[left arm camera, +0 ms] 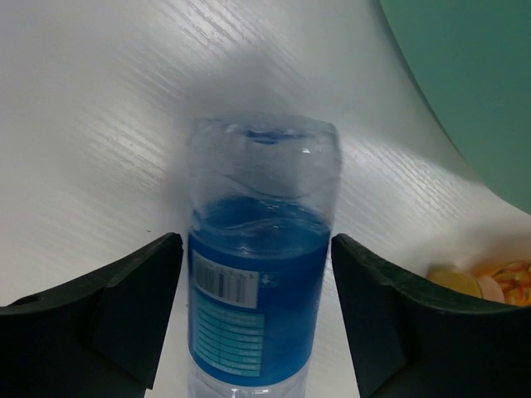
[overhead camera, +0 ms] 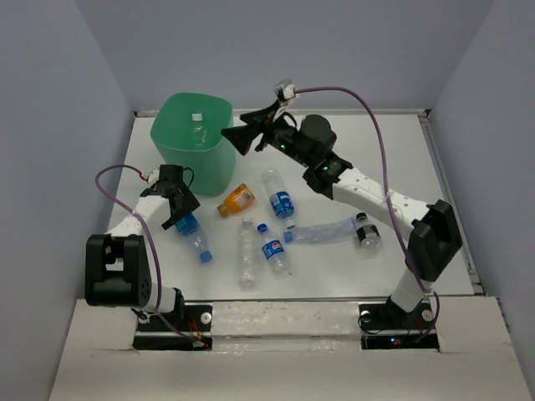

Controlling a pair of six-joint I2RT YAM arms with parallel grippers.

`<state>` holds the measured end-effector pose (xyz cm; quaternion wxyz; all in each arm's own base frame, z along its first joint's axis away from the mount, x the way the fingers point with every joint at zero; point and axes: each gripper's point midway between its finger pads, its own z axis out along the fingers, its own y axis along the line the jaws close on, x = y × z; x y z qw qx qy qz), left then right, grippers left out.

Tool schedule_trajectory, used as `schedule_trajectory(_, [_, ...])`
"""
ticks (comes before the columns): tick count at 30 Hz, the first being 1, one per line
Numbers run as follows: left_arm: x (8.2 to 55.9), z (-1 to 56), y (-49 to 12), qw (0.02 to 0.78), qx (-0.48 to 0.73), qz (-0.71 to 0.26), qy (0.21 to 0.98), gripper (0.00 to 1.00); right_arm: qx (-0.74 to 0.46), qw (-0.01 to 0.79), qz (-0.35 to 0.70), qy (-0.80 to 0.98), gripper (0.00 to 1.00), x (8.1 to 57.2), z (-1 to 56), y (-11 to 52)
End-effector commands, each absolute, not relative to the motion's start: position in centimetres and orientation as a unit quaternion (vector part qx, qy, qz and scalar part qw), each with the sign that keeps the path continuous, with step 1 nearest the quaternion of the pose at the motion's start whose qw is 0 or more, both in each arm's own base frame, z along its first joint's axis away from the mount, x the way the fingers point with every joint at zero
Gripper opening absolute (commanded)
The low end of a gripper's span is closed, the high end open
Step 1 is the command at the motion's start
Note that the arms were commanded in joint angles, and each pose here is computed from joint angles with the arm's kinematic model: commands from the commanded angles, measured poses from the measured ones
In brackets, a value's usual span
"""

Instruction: Put the plastic bottles in the bin

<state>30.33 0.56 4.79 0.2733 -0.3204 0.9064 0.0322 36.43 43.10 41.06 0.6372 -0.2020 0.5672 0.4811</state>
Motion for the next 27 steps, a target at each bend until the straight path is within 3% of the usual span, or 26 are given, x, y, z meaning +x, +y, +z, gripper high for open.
schedule_trajectory(1, [31.2,5.5,0.8,0.284,-0.329,0.03,0.9,0.74,-0.135,0.549,0.408,0.717,0.89,41.1,28.9,36.4])
schedule_trajectory(6, [30.7,6.4,1.1,0.31,-0.326,0.028,0.893,0.59,-0.141,0.459,0.336,0.81,0.98,42.4,19.5,32.1])
schedule_trajectory(9, [30.4,5.3,0.7,0.295,-0.321,0.022,0.9,0.6,-0.151,0.43,0.299,0.838,1.0,42.7,17.0,31.5])
schedule_trajectory(12, [29.9,3.5,0.5,0.251,-0.311,0.034,0.916,0.71,-0.146,0.413,0.267,0.858,1.0,43.1,14.6,30.8])
schedule_trajectory(17, [29.7,1.9,0.1,0.217,-0.306,0.037,0.926,0.71,-0.15,0.392,0.229,0.878,1.0,43.3,11.9,29.8])
schedule_trajectory(20, [30.2,3.6,0.9,0.244,-0.311,0.049,0.917,0.63,-0.152,0.384,0.223,0.883,1.0,43.6,11.1,29.9])
schedule_trajectory(22, [30.2,4.8,1.2,0.26,-0.311,0.051,0.913,0.49,-0.153,0.376,0.222,0.887,0.98,43.7,10.3,30.1])
schedule_trajectory(27, [30.6,12.2,1.4,0.349,-0.303,0.025,0.886,0.46,-0.159,0.365,0.225,0.89,0.97,44.9,9.0,31.1])
